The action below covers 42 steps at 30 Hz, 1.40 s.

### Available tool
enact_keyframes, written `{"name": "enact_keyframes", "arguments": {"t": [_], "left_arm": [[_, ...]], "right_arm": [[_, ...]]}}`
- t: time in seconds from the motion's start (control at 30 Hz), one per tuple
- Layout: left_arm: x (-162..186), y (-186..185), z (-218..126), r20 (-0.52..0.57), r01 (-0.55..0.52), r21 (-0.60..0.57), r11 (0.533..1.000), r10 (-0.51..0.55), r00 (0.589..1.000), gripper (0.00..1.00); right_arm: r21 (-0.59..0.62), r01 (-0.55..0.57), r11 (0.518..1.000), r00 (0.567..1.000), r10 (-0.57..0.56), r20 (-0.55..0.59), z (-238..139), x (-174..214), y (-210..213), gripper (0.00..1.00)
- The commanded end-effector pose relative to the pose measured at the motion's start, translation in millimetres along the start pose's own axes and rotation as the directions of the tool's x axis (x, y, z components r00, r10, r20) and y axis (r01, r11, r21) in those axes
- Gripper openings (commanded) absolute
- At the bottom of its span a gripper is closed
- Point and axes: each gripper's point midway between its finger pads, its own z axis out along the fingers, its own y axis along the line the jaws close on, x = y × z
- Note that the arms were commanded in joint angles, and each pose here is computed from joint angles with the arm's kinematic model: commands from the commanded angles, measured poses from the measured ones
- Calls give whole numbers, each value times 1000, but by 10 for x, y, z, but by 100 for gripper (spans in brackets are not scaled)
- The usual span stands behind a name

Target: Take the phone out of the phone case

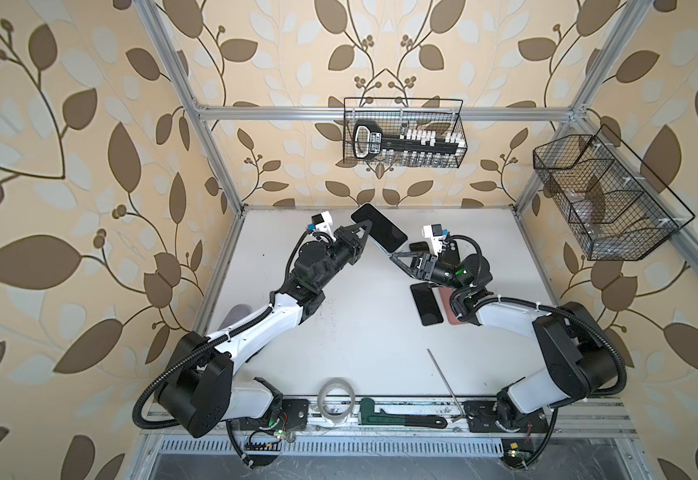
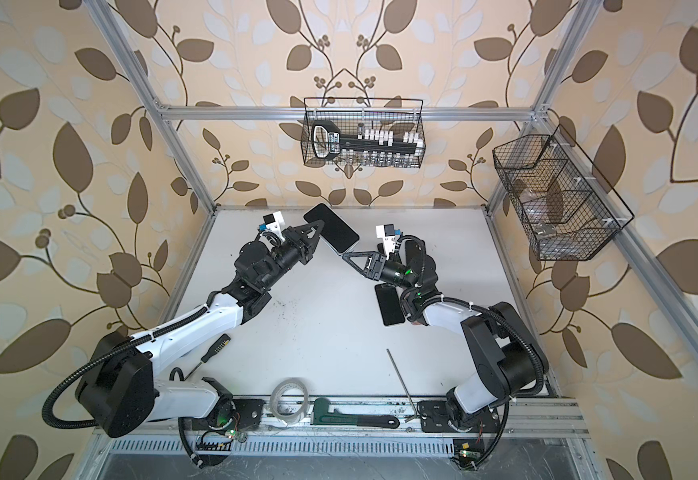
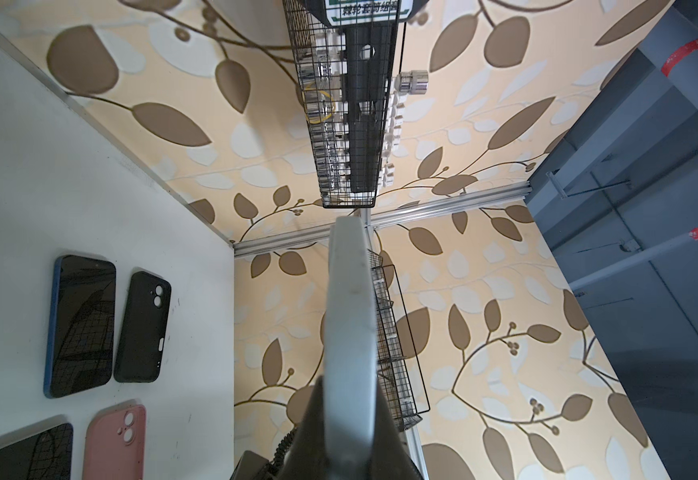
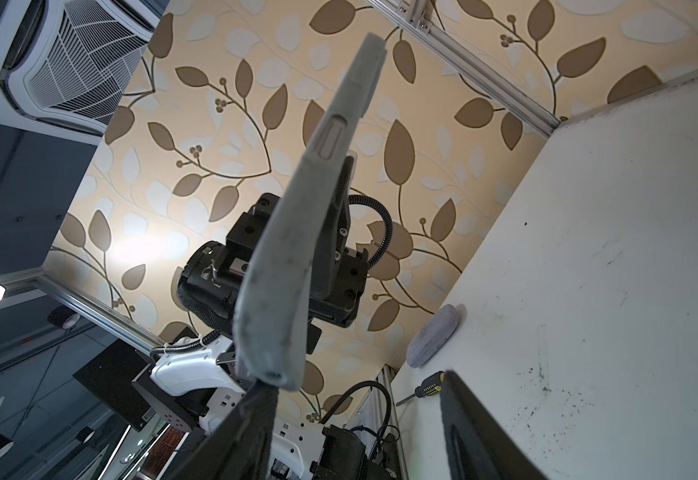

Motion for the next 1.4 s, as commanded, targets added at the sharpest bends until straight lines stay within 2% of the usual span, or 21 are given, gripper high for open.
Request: {"name": "enact_keyframes", "arguments": {"t": [0.0,0.27,0.57,0.97,1.37], "left_arm": [[456,-651,-95,-187,39,214,976,2,982,0],[552,-623,-104,-202,50,211,976,-7,979,0],[635,-502,-132,-216,61,187,981,-20,976,0],[686,-203,-282,-222,-2,86,996,21,975,0],[783,-165,-193,-273,-14,93,996,39,961,0]], "right_arm": [[79,-66,995,989,55,137,14,-266,-249,62],[103,-86,991,981,66,180,11,-325,-375,61],[78,-106,991,970,86,227,29,-378,-420,60],[48,-105,993,958,89,271,-53,-522,-392,59],[10,-103,995,976,100,194,197,-386,-327,58]]}}
